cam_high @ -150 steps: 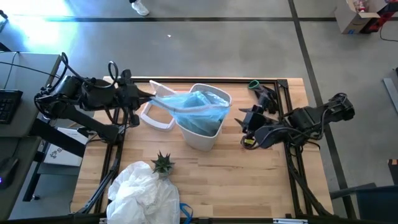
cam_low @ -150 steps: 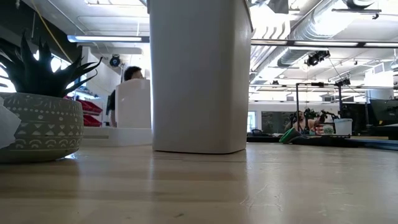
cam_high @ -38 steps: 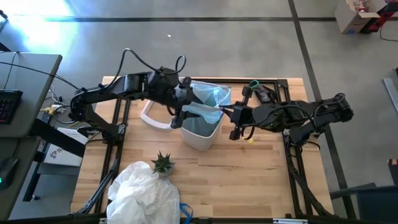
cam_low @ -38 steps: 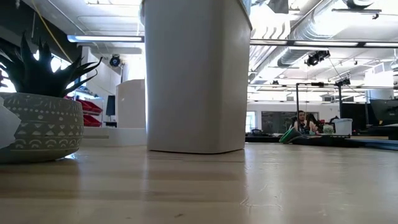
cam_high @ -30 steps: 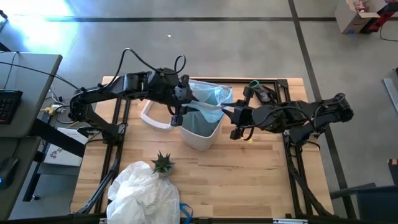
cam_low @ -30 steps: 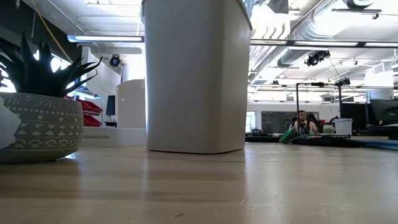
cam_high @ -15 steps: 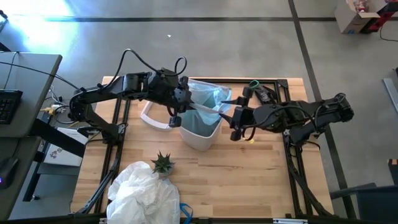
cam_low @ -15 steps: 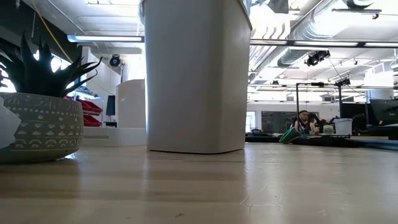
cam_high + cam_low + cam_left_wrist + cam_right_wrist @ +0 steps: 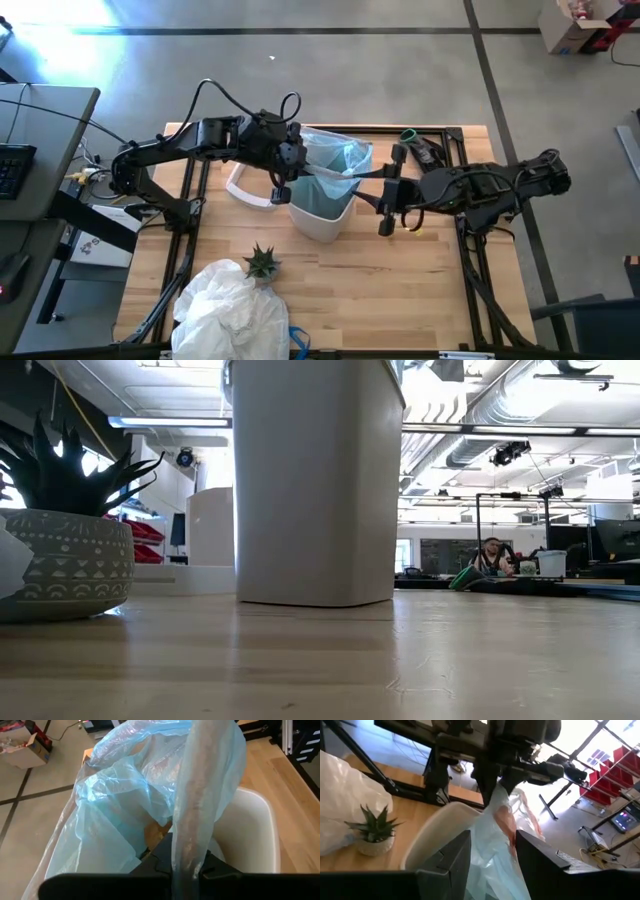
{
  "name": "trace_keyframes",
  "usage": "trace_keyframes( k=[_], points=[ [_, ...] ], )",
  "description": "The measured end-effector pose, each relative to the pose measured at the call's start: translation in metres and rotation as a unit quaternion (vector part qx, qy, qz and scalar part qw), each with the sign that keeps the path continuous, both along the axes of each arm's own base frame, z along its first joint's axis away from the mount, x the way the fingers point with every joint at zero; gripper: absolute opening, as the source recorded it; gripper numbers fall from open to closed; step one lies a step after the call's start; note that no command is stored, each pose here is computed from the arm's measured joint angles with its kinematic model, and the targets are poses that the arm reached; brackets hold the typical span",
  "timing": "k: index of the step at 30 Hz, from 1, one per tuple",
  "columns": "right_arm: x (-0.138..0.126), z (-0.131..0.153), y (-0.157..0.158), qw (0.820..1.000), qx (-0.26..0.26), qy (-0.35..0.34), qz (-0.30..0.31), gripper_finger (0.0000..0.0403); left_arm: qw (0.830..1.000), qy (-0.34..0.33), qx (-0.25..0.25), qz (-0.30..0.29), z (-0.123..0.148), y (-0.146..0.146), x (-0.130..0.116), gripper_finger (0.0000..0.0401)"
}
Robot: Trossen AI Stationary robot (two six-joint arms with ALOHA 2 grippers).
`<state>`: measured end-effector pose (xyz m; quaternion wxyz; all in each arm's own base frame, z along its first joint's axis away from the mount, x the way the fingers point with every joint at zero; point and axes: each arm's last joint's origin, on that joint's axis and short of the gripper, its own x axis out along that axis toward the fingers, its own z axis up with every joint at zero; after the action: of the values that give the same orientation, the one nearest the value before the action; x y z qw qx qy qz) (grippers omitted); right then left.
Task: Place trash/remove bag and relplace
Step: Remove the trash bag from the trash bin
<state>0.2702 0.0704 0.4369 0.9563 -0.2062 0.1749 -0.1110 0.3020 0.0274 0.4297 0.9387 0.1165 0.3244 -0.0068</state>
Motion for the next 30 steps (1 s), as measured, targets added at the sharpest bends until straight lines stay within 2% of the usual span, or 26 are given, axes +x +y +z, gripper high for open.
trace_keyframes(
  k=[11, 24, 27, 30],
  points=[
    [0.005, 0.000, -0.021, 1.000, 0.004, 0.001, -0.026, 0.0142, 1.000, -0.001, -0.006, -0.011, 0.000, -0.008, 0.001, 0.0000],
    [0.012, 0.004, -0.034, 0.999, 0.028, -0.016, 0.036, 0.0141, 1.000, -0.003, -0.007, -0.013, 0.000, -0.009, 0.001, 0.0000],
    [0.015, 0.001, -0.039, 0.999, 0.030, -0.011, 0.030, 0.0129, 1.000, -0.004, -0.007, -0.013, 0.001, -0.009, 0.001, 0.0000],
    [0.016, 0.000, -0.041, 0.999, 0.034, -0.006, 0.041, 0.0096, 1.000, -0.004, -0.007, -0.015, 0.001, -0.010, 0.001, 0.0000]
  ],
)
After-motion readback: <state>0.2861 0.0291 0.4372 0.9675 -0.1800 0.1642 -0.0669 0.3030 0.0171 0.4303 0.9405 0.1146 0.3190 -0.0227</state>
